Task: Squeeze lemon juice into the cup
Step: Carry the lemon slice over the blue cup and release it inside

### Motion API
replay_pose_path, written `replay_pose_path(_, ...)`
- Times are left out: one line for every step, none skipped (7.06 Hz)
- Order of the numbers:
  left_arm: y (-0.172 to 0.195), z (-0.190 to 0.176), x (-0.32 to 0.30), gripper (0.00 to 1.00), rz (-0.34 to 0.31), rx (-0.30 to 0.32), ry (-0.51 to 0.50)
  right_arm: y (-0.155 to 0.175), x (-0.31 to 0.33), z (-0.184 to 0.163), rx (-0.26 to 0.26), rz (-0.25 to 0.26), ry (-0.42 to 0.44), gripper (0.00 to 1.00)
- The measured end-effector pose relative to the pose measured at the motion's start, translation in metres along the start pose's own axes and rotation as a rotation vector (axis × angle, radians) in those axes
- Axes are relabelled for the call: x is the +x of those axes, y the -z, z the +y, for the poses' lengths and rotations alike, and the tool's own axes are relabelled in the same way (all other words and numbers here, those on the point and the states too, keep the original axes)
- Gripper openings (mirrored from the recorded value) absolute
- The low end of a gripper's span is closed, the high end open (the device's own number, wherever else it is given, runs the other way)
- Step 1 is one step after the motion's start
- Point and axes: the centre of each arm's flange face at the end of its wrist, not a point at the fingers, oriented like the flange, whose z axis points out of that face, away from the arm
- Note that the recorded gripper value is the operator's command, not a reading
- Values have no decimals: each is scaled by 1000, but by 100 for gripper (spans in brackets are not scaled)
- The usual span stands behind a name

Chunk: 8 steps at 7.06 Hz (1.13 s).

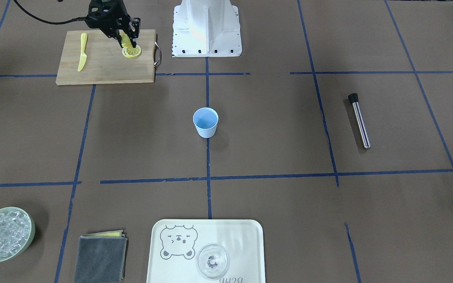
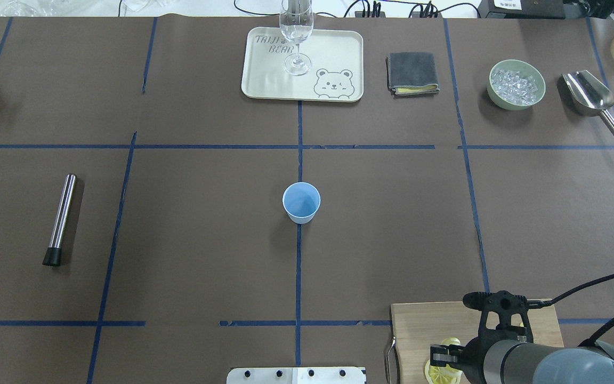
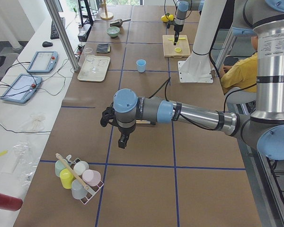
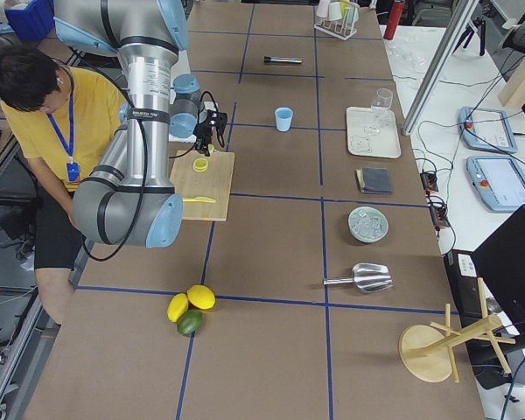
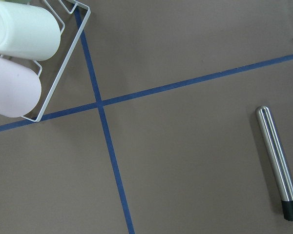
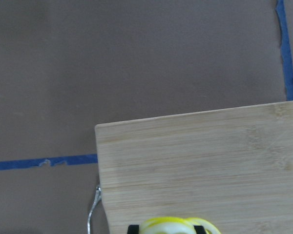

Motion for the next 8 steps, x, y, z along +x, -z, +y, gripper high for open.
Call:
replay_pose_path(0,0,0,100,0,0,0,7,-22,-16,22,-42,-31,46)
replay_pose_path(0,1,0,100,0,0,1,14,-48,-41,40,-80,-72,46)
replay_pose_path(1,1,0,100,0,1,0,15,-81,-69,49,-108,-114,46)
replay_pose_path(1,1,0,100,-1,2,0,11,-118,-100,57,-119,-152,47)
replay_pose_path(2,2,1,100,-1,3,0,7,-153,-131,68,-127,-183,47)
replay_pose_path(2,3,1,100,-1,4,0,2,-183,-155,80,-131,-216,47)
replay_pose_path(2,4,1,100,-1,3,1,-8,-214,-176,91,-126,-254,47)
replay_pose_path(2,4,1,100,-1,3,1,-18,-233,-192,102,-113,-279,47)
